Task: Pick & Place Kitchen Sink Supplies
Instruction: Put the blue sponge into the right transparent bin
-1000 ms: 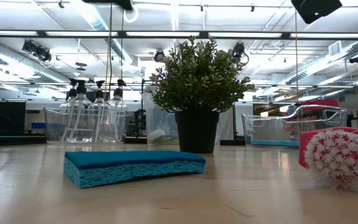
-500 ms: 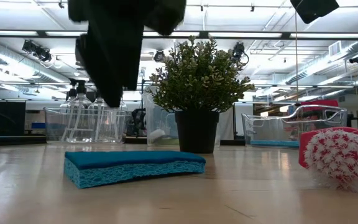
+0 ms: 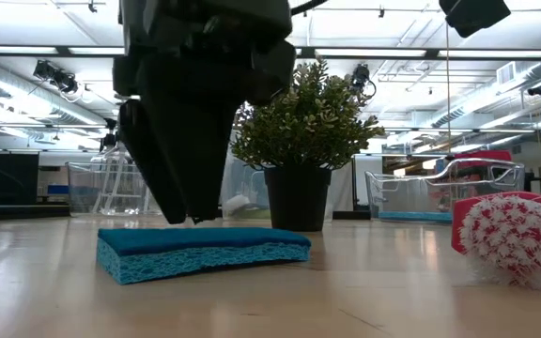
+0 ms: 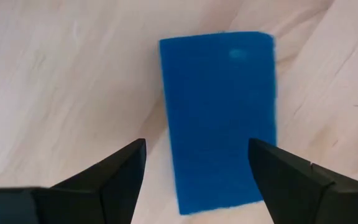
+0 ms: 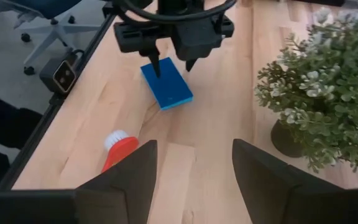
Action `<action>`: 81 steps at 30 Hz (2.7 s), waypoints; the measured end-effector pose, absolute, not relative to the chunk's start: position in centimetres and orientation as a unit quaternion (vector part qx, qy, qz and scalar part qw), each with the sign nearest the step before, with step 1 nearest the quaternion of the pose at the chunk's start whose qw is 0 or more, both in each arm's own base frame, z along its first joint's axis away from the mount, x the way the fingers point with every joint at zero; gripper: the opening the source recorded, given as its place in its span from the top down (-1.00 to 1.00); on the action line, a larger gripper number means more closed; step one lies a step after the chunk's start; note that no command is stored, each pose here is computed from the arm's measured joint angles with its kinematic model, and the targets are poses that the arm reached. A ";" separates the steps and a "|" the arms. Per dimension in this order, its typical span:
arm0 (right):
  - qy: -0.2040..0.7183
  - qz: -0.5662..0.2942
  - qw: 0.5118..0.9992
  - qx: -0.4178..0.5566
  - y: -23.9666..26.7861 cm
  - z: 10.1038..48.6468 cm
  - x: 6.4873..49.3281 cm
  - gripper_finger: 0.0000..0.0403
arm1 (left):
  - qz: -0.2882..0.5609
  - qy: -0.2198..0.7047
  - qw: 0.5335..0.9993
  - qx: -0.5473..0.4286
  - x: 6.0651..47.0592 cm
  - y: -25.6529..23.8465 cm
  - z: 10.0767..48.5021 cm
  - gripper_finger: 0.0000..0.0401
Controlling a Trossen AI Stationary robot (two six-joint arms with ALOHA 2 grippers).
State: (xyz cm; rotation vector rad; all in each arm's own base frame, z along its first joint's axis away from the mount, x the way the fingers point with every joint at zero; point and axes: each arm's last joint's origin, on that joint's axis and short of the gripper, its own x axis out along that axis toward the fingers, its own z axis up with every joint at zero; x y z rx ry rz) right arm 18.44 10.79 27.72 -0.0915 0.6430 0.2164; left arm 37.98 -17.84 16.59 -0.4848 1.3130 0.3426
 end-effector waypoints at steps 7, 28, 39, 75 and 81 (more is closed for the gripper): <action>0.312 0.091 0.945 -0.046 10.7 27.7 18.5 -0.04 | 0.153 0.615 0.736 -0.237 38.6 -17.3 15.3 -0.44; 0.307 0.092 0.946 -0.043 10.8 27.8 18.5 -0.04 | 0.150 0.625 0.725 -0.248 39.0 -16.3 15.0 0.79; 0.254 0.084 0.963 -0.024 11.0 28.7 19.1 -0.04 | 0.114 0.635 0.720 -0.256 38.9 -16.2 15.9 0.97; -0.041 -0.066 0.991 0.107 8.2 34.4 21.6 -0.10 | 0.173 0.190 0.961 -0.107 32.9 -6.6 39.8 0.99; -0.040 -0.105 0.990 0.086 6.4 34.4 22.3 -0.33 | 0.210 0.177 0.959 -0.066 33.4 -4.3 40.1 1.00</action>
